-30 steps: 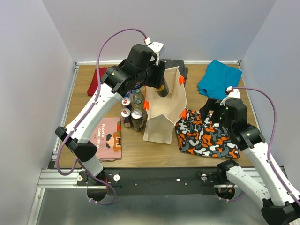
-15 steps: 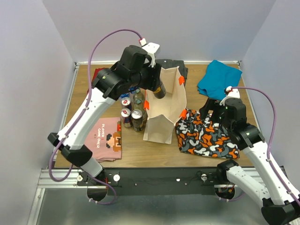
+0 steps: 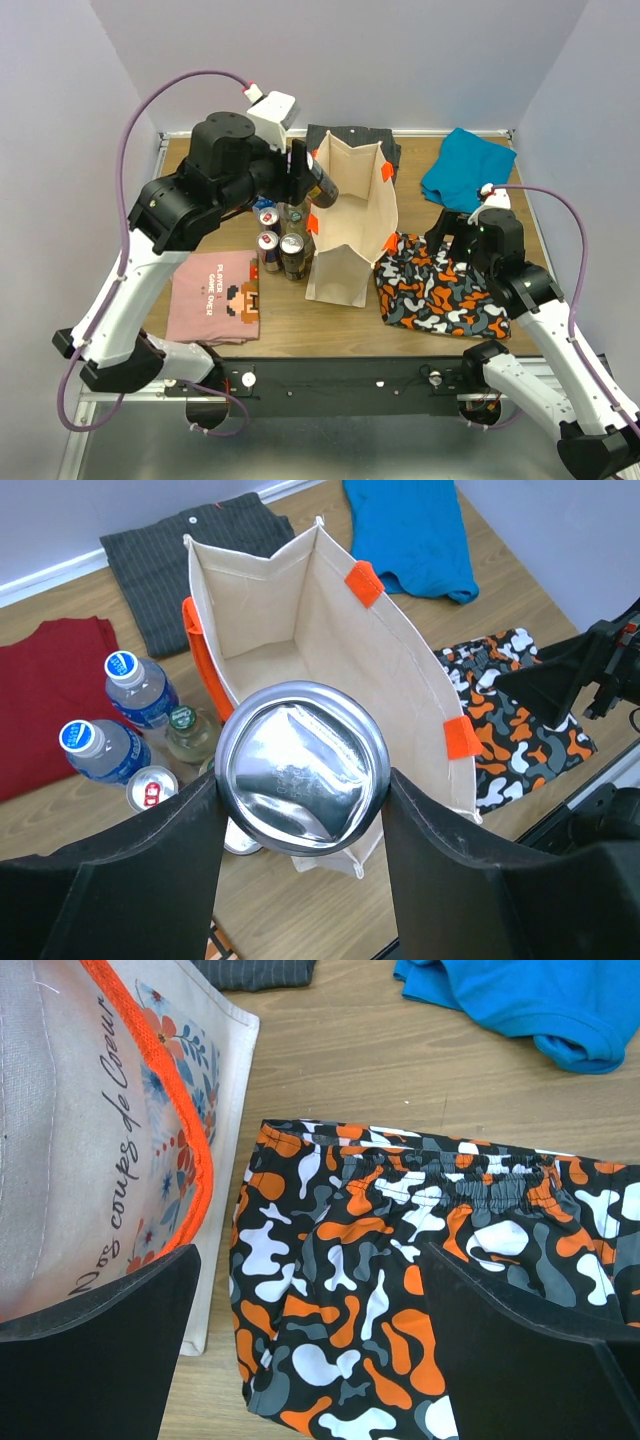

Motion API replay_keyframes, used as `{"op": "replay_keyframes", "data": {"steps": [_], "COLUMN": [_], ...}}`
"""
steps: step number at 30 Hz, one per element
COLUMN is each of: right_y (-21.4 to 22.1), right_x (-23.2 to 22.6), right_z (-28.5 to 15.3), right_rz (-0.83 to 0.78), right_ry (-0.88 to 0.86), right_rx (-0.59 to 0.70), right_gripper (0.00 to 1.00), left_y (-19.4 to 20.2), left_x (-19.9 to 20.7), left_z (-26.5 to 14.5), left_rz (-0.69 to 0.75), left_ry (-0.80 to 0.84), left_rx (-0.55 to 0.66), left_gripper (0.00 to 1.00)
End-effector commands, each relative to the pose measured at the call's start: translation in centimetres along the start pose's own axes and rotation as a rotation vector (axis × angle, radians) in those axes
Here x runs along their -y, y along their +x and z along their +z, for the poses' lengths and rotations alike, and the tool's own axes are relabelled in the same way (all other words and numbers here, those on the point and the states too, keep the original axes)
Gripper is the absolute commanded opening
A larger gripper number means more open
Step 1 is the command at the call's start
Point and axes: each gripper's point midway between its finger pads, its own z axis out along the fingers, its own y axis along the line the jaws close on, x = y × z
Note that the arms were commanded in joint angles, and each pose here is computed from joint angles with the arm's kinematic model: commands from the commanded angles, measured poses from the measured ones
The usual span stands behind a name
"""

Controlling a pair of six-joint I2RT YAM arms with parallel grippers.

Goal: Take the beverage out of the canvas bag
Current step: Place the drink at the center of the board.

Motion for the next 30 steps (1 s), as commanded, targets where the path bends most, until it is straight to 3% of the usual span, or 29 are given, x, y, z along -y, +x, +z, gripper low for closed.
{"op": "replay_keyframes", "data": {"steps": [1, 12, 24, 30], "right_y": [-0.1, -0.1, 0.3, 0.5], "right_x": [0.0, -0.1, -0.2, -0.5], "right_z": [0.2, 0.1, 0.6, 0.7], "right_rz": [0.008, 0.011, 0.004, 0.004], "right_ry": [0.001, -0.001, -0.007, -0.02], "right_rx": [0.009, 0.011, -0.012, -0.022], "right_gripper": [0.99, 0.99, 0.99, 0.99], "left_y": [-3.2, -2.1, 1.6, 1.8], "left_x": [-0.1, -2.7, -5.2, -4.7], "left_z": [-3.1, -6.3, -8.3, -10.0], "left_rz": [-0.002, -0.024, -0.023, -0.007], "left_ry": [-0.004, -0.117, -0.227, -0.191], "left_rx": [0.168, 0.215, 0.123, 0.109], "left_gripper": [0.0, 0.0, 0.0, 0.0]}}
